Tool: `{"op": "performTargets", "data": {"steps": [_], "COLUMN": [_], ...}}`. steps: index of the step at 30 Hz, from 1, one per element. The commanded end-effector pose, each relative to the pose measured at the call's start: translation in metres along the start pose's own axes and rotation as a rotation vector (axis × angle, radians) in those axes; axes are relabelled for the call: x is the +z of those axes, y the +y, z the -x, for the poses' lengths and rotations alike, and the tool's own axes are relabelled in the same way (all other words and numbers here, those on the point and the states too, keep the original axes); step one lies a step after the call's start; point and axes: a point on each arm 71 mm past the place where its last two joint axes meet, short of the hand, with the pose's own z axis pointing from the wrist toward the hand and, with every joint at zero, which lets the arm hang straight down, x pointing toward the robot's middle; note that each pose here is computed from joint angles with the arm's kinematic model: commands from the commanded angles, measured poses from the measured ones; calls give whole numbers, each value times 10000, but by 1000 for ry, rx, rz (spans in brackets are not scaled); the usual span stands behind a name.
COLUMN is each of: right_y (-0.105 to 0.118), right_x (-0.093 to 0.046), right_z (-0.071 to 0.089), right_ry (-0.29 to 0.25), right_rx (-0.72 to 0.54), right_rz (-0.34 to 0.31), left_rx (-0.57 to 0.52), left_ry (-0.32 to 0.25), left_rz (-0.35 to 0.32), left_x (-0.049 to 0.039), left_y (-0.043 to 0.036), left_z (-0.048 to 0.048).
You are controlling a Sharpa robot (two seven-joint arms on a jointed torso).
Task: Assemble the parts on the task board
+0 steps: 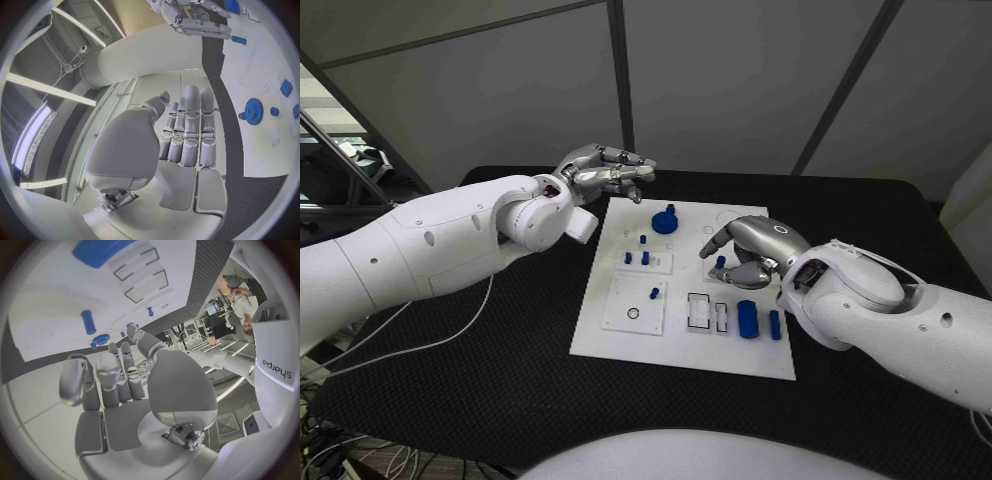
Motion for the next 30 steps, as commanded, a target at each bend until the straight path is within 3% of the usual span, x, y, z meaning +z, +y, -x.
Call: {"op": "performTargets", "data": {"steps": [1, 9, 23, 30], "right_y": [-90, -245, -234, -234], "right_x": [-17, 23, 182, 250], "right_z": [14, 58, -21, -86], "right_ry": [53, 65, 102, 152], "right_rx": [-16, -82, -97, -99], "right_rz": [-62, -105, -97, -105], "left_rx": [-8, -10, -9, -10], "left_ry": [14, 21, 26, 29], "left_rz": [-5, -4, 3, 4], "left_x": [4, 17, 17, 20], "left_y": [-14, -6, 17, 19], "left_z": [-18, -42, -51, -57]}}
